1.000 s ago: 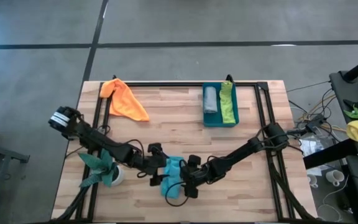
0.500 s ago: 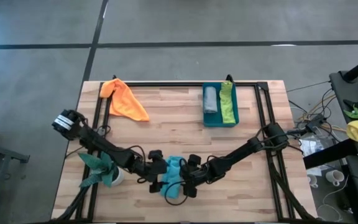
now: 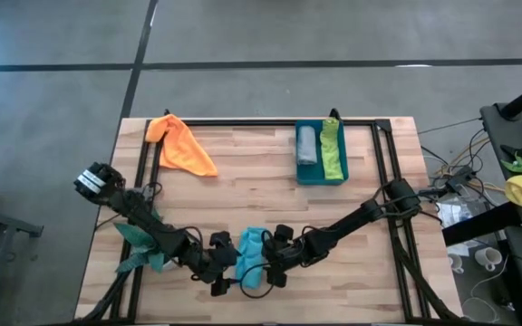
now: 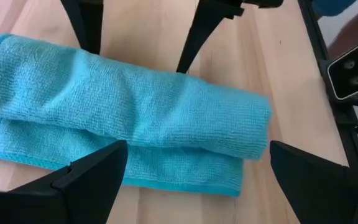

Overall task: Roll microfiber towels into tight, uniform cylinder then place into a basket
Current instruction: Roll the blue towel, then stack the blue towel on the green towel in the blue bin

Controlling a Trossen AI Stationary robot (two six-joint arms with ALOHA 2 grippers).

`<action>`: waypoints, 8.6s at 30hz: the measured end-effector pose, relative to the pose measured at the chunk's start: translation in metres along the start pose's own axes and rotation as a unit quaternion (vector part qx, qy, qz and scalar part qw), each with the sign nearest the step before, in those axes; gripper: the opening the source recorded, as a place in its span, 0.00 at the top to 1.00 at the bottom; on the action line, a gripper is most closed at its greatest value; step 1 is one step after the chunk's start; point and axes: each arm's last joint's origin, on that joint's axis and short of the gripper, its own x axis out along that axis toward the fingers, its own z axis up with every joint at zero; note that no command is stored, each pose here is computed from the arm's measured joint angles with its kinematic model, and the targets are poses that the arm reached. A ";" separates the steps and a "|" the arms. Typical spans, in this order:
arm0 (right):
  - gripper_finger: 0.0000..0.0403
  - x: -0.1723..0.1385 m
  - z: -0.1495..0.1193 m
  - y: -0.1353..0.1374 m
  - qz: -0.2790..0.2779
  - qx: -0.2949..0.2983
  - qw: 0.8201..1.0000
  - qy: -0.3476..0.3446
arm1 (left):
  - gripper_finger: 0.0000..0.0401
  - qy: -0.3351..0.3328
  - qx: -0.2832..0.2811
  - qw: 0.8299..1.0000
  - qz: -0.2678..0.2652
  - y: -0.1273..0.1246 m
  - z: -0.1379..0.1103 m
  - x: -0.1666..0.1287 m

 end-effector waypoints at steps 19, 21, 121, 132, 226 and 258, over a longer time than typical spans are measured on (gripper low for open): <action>0.08 -0.002 0.006 0.002 0.005 -0.015 1.000 -0.005 | 0.06 0.029 0.022 0.998 0.046 0.005 -0.028 0.041; 0.08 -0.003 0.010 0.004 0.007 -0.022 1.000 -0.009 | 0.06 0.024 0.020 0.999 0.043 0.005 -0.029 0.044; 0.08 0.047 0.042 -0.005 0.050 -0.096 0.993 -0.050 | 0.06 -0.002 0.011 0.999 0.050 0.031 -0.013 0.022; 0.08 0.031 0.048 -0.007 0.057 -0.135 0.988 -0.037 | 0.06 0.008 0.017 0.997 0.076 0.053 -0.045 0.033; 0.08 -0.041 0.071 0.045 -0.011 0.262 0.964 -0.043 | 0.06 -0.030 0.002 0.999 0.032 0.039 0.004 0.016; 0.17 -0.035 0.112 0.066 -0.094 0.269 0.957 0.060 | 0.06 -0.150 -0.092 0.972 0.153 0.101 0.004 -0.158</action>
